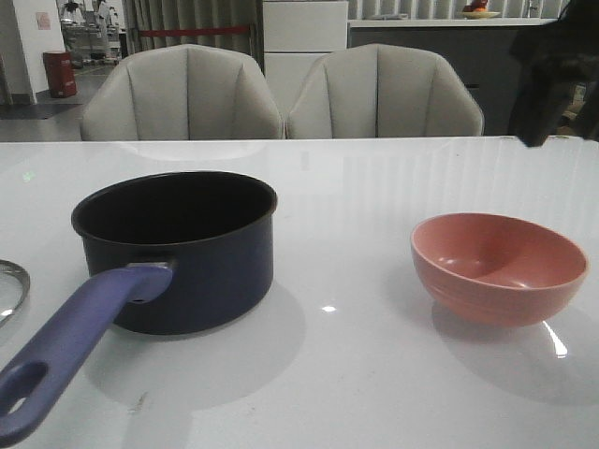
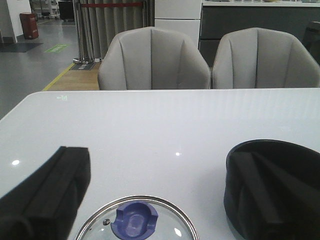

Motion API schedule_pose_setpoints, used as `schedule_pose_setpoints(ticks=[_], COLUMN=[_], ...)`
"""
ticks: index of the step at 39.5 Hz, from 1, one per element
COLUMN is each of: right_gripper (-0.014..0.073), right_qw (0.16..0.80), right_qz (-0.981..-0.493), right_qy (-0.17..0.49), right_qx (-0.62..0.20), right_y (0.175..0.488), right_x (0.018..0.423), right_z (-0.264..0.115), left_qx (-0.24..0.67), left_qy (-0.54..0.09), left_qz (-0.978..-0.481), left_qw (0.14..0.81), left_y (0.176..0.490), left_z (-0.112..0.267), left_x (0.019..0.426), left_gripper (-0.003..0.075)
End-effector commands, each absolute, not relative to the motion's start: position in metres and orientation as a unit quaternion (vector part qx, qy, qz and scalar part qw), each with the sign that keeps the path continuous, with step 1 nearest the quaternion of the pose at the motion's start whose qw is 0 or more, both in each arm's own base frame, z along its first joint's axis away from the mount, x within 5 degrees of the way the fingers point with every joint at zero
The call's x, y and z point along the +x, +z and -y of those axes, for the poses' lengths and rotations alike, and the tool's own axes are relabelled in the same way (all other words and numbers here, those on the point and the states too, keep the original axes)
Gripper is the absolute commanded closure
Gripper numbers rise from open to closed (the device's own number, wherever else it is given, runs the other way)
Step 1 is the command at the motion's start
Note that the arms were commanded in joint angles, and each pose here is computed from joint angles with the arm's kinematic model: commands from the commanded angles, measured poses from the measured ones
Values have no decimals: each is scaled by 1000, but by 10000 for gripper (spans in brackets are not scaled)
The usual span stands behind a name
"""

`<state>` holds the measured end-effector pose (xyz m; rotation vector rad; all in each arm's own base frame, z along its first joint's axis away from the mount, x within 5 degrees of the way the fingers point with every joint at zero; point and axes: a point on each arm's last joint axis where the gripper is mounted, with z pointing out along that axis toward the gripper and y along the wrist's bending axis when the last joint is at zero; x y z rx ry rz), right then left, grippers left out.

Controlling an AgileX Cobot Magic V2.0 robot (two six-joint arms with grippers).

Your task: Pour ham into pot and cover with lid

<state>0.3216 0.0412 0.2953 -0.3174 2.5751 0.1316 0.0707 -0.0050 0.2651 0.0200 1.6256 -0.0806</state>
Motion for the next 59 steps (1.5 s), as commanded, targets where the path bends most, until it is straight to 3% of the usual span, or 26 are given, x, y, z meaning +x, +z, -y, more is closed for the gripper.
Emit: schedule_pose_setpoints(ticks=[1, 14, 28, 35, 41, 49, 55, 59], right_gripper=[99, 99, 99, 99, 99, 99, 107, 174], right_qw=[365, 529, 670, 734, 768, 743, 749, 752], right_qz=[-923, -842, -722, -655, -617, -646, -640, -637], right_qy=[54, 66, 102, 119, 119, 116, 113, 113], right_qx=[-107, -84, -141, -137, -122, -129, -124, -123], right_y=[336, 370, 374, 358, 324, 272, 265, 265], right_x=[300, 221, 129, 89, 66, 60, 62, 62], right_z=[-38, -34, -44, -34, -24, -22, -22, -22], left_qx=[4, 4, 4, 4, 4, 4, 4, 4], left_qy=[-40, -40, -40, -40, -40, -40, -40, -40], left_qz=[-688, -688, -688, -688, -688, -688, -688, -688], left_qw=[724, 724, 724, 724, 724, 724, 724, 724], left_y=[281, 281, 281, 281, 281, 281, 281, 281], left_z=[4, 4, 4, 4, 4, 4, 4, 4], left_x=[71, 71, 71, 71, 71, 71, 71, 71], left_gripper=[127, 127, 127, 127, 127, 127, 127, 127])
